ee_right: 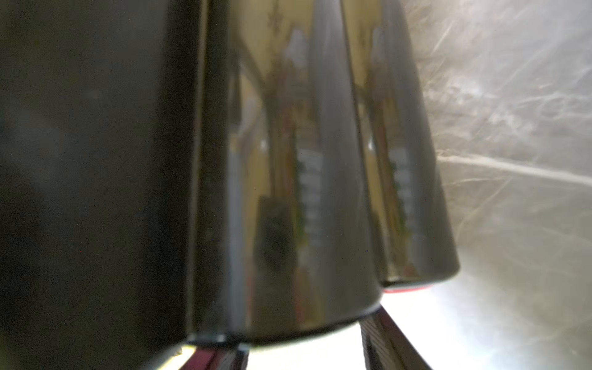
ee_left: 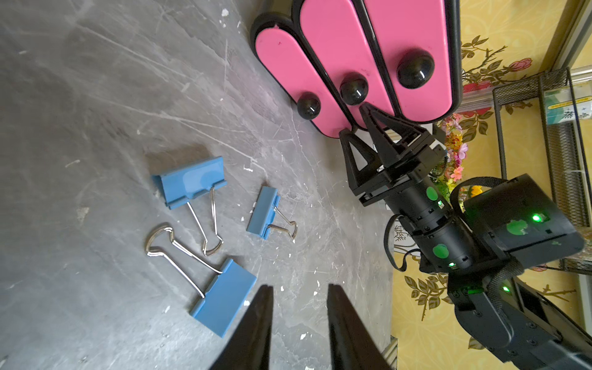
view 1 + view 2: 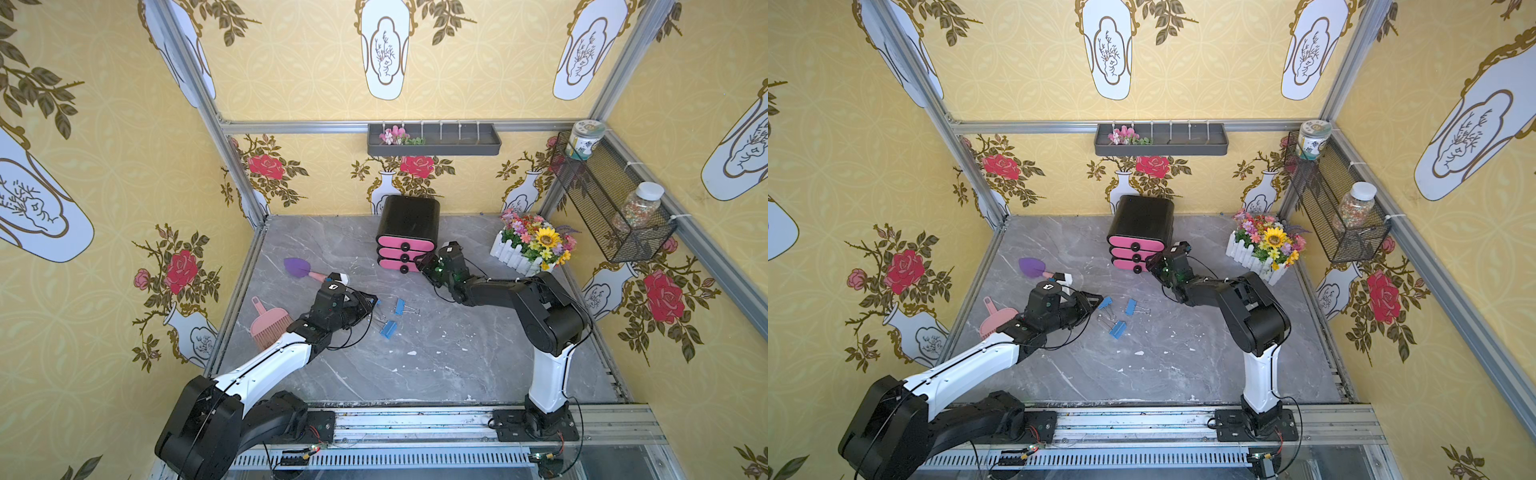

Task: Put the binder clips in the drawer according to color
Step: Close the drawer in the storage box.

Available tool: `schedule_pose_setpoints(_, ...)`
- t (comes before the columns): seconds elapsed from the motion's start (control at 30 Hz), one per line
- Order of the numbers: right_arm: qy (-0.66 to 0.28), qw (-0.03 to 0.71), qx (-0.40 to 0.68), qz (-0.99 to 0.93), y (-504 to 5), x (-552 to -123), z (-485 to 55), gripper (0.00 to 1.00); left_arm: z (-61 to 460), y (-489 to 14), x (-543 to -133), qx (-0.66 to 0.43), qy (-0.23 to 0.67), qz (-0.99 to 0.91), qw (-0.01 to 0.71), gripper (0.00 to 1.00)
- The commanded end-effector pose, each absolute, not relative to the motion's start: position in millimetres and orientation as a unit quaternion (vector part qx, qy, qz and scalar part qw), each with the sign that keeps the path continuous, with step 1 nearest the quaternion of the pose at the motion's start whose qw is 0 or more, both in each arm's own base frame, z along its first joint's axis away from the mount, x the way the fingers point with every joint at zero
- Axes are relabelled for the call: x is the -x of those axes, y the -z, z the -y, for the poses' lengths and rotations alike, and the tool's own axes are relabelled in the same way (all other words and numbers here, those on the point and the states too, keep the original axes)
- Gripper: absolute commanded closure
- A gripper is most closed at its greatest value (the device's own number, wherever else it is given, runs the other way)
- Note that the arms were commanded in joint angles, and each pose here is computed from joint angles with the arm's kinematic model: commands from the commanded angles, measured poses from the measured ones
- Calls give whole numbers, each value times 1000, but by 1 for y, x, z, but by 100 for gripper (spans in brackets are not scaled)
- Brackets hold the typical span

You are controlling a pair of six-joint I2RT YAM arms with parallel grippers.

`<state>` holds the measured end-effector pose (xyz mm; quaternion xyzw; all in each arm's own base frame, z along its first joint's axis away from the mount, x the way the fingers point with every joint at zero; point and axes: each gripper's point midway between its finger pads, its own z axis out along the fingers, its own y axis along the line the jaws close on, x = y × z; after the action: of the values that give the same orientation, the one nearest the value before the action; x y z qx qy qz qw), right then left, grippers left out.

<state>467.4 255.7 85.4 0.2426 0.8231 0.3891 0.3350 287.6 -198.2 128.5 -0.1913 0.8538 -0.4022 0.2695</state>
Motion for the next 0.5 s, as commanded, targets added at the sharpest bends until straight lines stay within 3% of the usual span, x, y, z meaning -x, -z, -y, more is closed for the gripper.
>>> schedule_pose_setpoints(0.0,-401,364,-249,-803,-103,-477,-255,39,197,-125,-284,190,400,-857,263,66)
schedule_pose_setpoints(0.47,-374,373,-176,-830,-124,-424,-274,33,189,-128,-284,199,385,-858,275,62)
